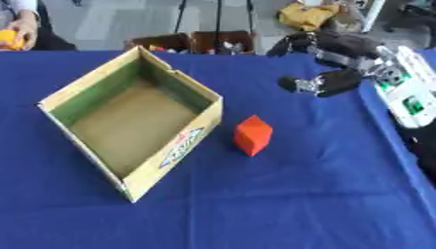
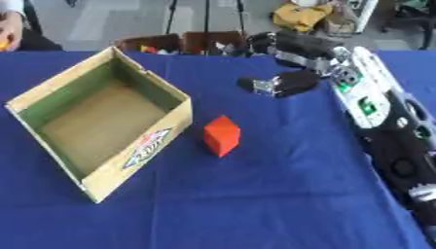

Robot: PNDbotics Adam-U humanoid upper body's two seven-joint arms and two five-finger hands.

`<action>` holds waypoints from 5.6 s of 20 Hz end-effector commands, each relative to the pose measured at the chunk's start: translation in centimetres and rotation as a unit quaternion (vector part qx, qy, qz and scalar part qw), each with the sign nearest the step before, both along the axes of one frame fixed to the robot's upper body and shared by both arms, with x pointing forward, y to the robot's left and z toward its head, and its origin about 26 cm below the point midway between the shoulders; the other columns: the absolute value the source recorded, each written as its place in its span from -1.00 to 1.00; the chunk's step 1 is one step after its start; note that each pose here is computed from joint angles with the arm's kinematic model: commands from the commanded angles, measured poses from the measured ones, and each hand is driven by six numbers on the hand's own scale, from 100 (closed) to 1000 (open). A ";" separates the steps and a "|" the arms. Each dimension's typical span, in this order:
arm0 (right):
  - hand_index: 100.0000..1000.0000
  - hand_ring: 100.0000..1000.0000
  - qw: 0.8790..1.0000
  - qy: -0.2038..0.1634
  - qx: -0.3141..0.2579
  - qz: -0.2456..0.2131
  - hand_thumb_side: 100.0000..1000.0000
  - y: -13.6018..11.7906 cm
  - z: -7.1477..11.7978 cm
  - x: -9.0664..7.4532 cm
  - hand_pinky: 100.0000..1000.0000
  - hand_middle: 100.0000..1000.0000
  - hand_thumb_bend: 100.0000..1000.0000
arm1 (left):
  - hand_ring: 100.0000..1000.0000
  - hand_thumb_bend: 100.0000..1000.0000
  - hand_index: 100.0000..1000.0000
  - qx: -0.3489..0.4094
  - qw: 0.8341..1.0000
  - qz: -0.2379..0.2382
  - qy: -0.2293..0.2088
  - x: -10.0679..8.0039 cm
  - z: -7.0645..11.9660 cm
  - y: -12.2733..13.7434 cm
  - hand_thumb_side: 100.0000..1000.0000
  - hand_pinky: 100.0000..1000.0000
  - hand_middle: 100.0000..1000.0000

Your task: Pick up objects on the table and place them in the box.

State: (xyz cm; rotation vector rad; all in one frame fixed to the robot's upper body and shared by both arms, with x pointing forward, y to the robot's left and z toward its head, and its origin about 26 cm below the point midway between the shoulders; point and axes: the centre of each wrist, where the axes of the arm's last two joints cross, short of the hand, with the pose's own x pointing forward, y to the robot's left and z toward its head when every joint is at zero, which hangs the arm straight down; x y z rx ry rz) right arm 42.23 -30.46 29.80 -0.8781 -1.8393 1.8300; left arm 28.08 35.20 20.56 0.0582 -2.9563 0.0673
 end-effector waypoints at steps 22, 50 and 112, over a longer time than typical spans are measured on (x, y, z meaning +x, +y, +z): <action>0.93 0.43 0.983 0.008 -0.184 -0.004 0.72 4.4 -3.9 1.2 0.40 0.53 -0.28 | 0.41 -1.00 0.78 0.013 1.000 -0.002 -0.012 -0.3 1.0 0.1 0.75 -0.10 0.65; 0.81 0.06 0.991 0.044 -0.126 -0.002 0.62 4.4 -6.4 1.3 -0.04 0.43 -0.66 | 0.42 -1.00 0.77 0.013 1.000 -0.001 -0.011 -0.2 1.0 0.0 0.75 -0.10 0.65; 0.50 -0.38 0.989 -0.016 0.120 0.088 -1.00 7.0 2.9 -1.7 -0.39 0.08 -1.00 | 0.44 -1.00 0.77 0.007 1.000 -0.021 -0.015 0.0 1.8 -0.2 0.75 -0.08 0.64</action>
